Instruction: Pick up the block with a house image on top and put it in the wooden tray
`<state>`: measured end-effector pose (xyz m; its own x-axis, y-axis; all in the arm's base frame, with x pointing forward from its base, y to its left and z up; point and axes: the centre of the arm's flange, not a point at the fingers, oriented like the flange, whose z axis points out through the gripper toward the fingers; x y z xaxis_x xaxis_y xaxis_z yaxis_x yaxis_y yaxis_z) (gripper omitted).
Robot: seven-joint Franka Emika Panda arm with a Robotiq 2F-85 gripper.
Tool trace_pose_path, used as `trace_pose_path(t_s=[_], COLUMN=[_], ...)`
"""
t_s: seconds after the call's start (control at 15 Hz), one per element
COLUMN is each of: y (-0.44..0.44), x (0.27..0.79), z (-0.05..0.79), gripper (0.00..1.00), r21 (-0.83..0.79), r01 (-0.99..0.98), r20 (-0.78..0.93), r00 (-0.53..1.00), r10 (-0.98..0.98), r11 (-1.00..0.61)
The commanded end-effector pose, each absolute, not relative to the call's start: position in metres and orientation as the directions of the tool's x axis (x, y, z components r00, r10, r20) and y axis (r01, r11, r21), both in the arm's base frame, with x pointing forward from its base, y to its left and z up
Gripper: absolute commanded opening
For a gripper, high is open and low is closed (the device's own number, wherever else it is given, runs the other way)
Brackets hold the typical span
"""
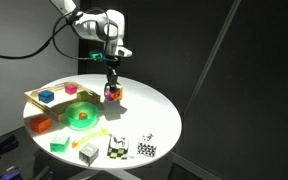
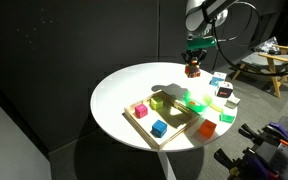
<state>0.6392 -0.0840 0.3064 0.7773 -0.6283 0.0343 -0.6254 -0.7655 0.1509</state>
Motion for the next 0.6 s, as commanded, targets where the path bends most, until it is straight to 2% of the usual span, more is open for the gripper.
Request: trace_pose_path(t_s=[0.0, 0.53], y=[-0.059, -0.008], x=[0.617, 0.596], z=[0.326, 0.334], gripper=[0.18, 0.18], r21=[0.112, 0.107], r01=[-0.636, -0.690], r20=[0.029, 0.020], r00=[0.770, 0.722], r10=[-0.638, -0.692], r11=[-0.763, -0.716])
